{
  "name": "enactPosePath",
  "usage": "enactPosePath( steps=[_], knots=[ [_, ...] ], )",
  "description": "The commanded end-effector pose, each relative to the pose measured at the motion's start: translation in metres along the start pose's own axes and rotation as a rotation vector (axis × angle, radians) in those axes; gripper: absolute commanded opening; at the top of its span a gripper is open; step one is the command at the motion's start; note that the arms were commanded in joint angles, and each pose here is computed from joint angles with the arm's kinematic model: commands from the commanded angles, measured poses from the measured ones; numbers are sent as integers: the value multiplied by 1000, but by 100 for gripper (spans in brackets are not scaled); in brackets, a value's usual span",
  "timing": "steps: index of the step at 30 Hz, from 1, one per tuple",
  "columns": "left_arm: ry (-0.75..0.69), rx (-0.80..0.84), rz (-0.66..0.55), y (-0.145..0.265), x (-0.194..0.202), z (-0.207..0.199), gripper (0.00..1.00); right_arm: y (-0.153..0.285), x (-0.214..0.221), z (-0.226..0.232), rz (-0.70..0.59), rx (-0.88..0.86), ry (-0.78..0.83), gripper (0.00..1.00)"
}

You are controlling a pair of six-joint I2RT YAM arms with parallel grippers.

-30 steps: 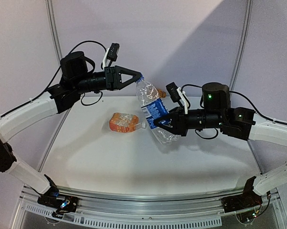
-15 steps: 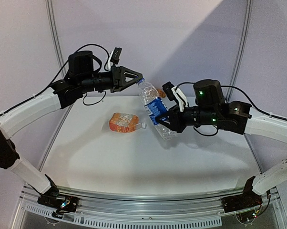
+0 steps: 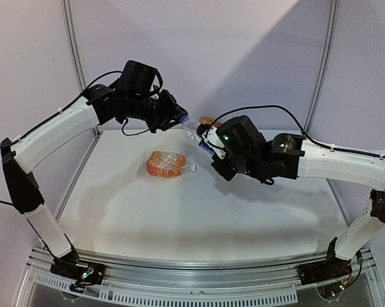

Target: Unscrew the bottle caps

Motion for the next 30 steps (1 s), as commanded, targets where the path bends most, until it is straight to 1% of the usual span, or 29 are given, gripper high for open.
enactPosePath(
  steps=[1, 3, 4, 5, 8, 10, 11, 12, 19, 24, 27, 30],
  knots=[
    [70, -162, 112, -6, 29, 19, 14, 6, -15, -8, -41, 92, 44, 0],
    [70, -129, 132, -7, 30, 17, 27, 6, -13, -7, -39, 78, 37, 0],
    [65, -107, 135, -6, 30, 15, 40, 7, -11, -7, -40, 73, 33, 0],
    [58, -83, 139, -5, 31, 13, 49, 8, -10, -7, -44, 64, 24, 0],
    [29, 5, 124, 0, 30, 8, 67, 10, -5, -7, -45, 50, -4, 0],
    [5, 56, 104, 7, 30, 8, 83, 15, -5, -9, -52, 38, -23, 0],
    [-14, 74, 95, 10, 30, 10, 92, 17, -5, -9, -55, 29, -34, 0],
    [-22, 86, 82, 14, 30, 11, 98, 19, -6, -11, -61, 23, -50, 0],
    [-136, 195, -18, 55, 28, 19, 99, 24, -5, -14, -65, -49, -131, 0],
    [-291, 324, -78, 90, 27, 16, 99, 27, 3, -23, -100, -166, -242, 0],
    [-388, 418, -95, 105, 27, 14, 99, 34, 7, -28, -155, -300, -314, 0],
    [-480, 558, -116, 114, 29, 14, 99, 48, 13, -24, -231, -519, -354, 0]
  ],
)
Point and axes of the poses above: each gripper's point midway between its finger pads, its own y axis back along the fingers, its own z axis along the line the jaws close on, x = y × z, the point moved 9 cm from there along y, back along the fingers
